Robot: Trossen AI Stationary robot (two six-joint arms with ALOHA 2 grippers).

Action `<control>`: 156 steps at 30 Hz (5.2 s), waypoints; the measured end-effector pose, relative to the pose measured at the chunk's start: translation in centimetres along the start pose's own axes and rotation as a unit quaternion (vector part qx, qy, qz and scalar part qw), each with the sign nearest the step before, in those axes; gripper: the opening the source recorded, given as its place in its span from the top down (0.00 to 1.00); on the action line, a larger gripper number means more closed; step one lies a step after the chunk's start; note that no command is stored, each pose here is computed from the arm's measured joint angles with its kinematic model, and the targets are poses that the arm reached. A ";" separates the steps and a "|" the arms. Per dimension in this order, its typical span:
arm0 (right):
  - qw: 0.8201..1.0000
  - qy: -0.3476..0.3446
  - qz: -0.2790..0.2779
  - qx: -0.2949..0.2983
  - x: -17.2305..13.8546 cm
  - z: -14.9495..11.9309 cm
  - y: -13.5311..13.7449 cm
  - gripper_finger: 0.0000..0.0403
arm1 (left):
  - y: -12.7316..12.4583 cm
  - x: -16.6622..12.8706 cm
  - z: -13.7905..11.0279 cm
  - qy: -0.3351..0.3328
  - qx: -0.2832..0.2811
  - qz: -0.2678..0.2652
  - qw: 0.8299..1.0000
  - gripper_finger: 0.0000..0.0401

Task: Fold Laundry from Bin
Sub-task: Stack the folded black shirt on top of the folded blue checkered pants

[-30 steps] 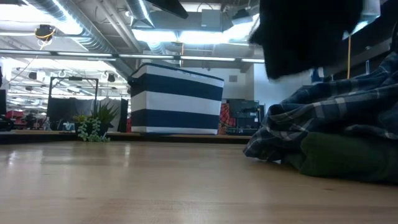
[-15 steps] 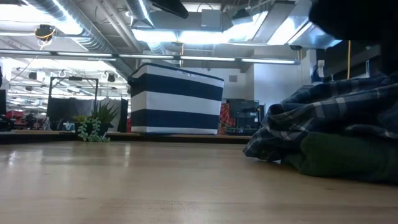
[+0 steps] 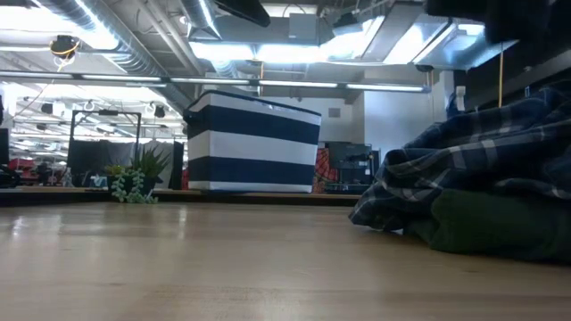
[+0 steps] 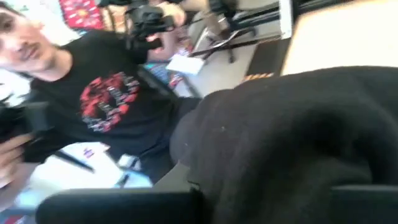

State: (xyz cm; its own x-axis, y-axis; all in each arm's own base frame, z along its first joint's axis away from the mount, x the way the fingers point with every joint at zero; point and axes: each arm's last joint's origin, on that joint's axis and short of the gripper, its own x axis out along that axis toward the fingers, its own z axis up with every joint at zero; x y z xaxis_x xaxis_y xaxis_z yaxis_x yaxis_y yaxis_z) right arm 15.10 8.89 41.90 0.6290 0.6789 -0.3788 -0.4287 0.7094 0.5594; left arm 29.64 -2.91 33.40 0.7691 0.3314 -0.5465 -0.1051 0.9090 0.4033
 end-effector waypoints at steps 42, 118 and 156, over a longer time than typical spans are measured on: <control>0.870 0.427 -0.110 0.220 11.7 2.5 -6.6 0.90 | 0.0 0.0 0.0 0.001 -0.011 0.001 1.000 0.50; 0.717 0.415 -0.551 -0.099 10.6 1.2 -12.6 0.23 | -0.5 -0.2 0.0 -0.002 0.023 -0.018 1.000 0.50; 0.706 0.158 -0.643 0.251 8.1 -12.4 -11.7 0.99 | -0.5 -0.2 -0.1 0.003 0.035 -0.022 0.999 0.50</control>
State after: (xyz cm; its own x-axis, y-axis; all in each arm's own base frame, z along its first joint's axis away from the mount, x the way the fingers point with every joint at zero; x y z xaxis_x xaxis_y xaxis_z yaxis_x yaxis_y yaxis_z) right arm 17.24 8.42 23.12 0.0787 -0.4003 -0.9130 0.6992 0.6750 -0.2357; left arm 29.49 -3.38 33.22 0.7676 0.2937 -0.5697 -0.0275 0.9031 0.4285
